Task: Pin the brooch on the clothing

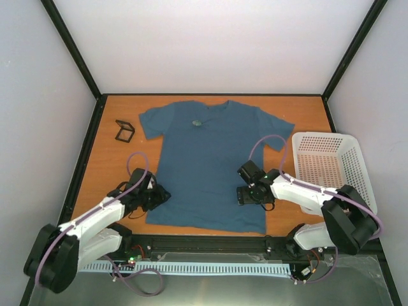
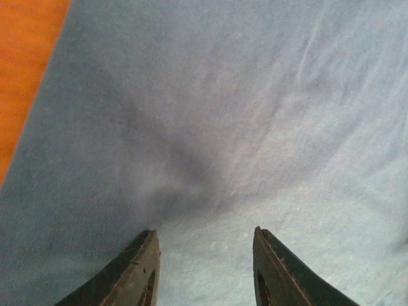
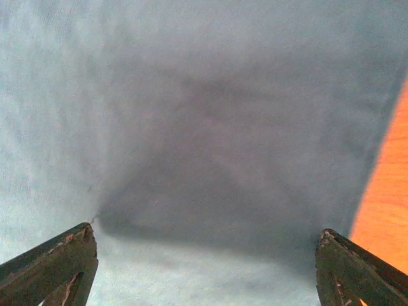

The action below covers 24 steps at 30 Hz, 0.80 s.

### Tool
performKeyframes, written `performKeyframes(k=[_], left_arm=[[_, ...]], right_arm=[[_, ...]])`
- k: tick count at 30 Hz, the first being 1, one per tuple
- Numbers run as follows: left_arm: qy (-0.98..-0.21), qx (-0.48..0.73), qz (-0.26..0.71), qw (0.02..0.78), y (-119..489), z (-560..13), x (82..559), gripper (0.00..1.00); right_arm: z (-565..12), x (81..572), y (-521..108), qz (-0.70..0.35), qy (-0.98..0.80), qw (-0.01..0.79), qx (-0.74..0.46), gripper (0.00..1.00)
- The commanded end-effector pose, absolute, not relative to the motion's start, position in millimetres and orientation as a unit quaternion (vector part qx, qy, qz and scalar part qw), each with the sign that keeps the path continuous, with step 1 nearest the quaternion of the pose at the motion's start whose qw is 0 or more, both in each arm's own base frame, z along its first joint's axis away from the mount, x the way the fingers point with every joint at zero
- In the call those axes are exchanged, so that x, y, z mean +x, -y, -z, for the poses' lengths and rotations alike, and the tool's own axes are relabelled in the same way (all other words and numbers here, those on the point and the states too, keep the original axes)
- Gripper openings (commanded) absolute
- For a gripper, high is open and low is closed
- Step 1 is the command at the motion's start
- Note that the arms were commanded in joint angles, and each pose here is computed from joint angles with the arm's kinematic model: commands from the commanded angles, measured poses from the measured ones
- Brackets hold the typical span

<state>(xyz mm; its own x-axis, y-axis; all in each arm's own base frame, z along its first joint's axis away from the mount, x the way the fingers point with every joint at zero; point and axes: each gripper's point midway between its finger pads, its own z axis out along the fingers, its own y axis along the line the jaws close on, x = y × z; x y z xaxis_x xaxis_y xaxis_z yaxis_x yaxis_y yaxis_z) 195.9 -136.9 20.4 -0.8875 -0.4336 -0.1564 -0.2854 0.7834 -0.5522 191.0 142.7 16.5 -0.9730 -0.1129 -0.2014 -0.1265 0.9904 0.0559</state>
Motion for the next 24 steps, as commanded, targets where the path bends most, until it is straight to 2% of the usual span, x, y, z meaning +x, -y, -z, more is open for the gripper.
performKeyframes(k=[1, 4, 7, 10, 14, 18, 24], left_arm=[[-0.943, -0.235, 0.221, 0.085, 117.7, -17.9, 159.6, 0.43], [-0.941, -0.232, 0.225, 0.103, 116.9, -39.7, 163.9, 0.47], [-0.929, -0.201, 0.276, 0.144, 128.5, -74.2, 174.0, 0.5], [-0.902, -0.145, 0.319, 0.253, 134.5, -137.2, 198.5, 0.59], [-0.824, -0.071, 0.351, 0.439, 132.4, -247.9, 227.2, 0.82], [-0.726, -0.022, 0.351, 0.591, 119.5, -371.9, 228.8, 0.99], [-0.615, 0.063, 0.255, 0.744, 94.5, -515.5, 204.8, 1.0]], right_arm=[[-37.0, 210.6, -141.0, -0.04, -0.987, 0.154, -0.018, 0.93], [-61.9, 228.7, -144.5, -0.07, -0.979, 0.193, -0.013, 0.99], [-98.7, 244.0, -142.5, -0.071, -0.965, 0.251, -0.032, 1.0], [-152.6, 257.1, -136.8, -0.065, -0.944, 0.321, -0.049, 1.0], [-255.8, 260.0, -122.8, -0.076, -0.89, 0.446, -0.066, 1.0], [-367.4, 239.1, -105.4, -0.11, -0.82, 0.558, -0.073, 1.0], [-478.7, 190.2, -81.2, -0.161, -0.736, 0.652, -0.085, 1.0]])
